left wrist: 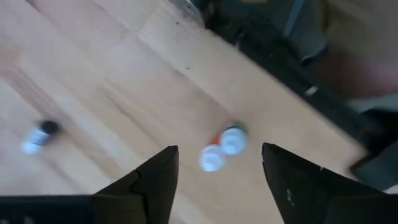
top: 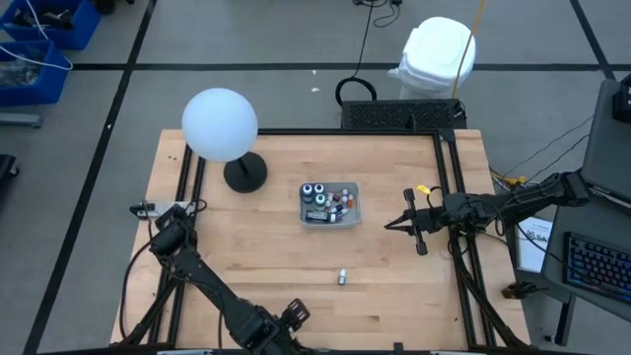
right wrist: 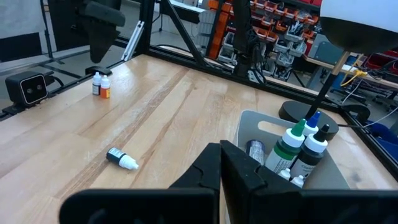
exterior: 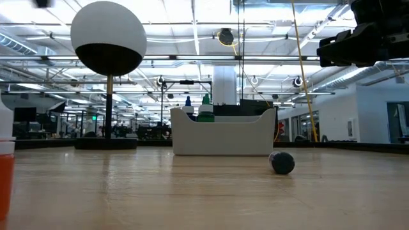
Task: Pick & Place food coloring
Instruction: Put the small yellow food coloring bottle into the gray bin
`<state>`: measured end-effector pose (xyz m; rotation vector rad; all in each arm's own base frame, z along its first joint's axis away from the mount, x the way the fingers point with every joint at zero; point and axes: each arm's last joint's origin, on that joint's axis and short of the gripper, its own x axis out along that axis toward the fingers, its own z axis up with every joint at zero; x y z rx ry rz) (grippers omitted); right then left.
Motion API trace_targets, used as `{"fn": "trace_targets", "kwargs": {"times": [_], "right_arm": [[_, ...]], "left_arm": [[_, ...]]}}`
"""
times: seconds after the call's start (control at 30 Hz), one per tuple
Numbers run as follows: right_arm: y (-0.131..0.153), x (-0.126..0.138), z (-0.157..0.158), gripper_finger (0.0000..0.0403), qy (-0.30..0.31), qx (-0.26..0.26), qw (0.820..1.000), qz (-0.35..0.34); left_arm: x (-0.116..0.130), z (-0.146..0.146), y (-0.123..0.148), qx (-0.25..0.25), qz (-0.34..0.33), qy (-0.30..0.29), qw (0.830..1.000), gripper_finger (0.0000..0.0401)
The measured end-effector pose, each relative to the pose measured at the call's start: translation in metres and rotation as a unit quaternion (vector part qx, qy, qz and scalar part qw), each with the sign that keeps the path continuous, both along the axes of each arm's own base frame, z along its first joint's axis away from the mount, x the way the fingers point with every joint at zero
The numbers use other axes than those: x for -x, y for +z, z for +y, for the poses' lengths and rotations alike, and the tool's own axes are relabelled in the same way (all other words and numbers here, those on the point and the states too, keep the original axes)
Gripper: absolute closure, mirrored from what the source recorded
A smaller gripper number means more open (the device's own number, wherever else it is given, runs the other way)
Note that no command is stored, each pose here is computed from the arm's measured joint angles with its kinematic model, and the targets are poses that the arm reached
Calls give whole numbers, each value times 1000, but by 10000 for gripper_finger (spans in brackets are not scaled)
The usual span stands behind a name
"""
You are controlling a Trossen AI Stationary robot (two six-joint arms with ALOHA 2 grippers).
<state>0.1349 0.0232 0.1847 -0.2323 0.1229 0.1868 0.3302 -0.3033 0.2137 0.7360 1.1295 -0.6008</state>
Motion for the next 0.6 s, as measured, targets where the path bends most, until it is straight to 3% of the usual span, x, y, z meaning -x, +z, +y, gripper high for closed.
{"fn": "trace_targets", "kwargs": {"times": [0.43, 0.6], "right_arm": [[0, 0, 0, 403, -4, -28, 1000, 5], [-1, 0, 0, 403, -5, -32, 999, 11]], "left_arm": [[-17, 21, 0, -63, -10, -141, 988, 155], [-17, 21, 0, -72, -8, -164, 984, 155]]}}
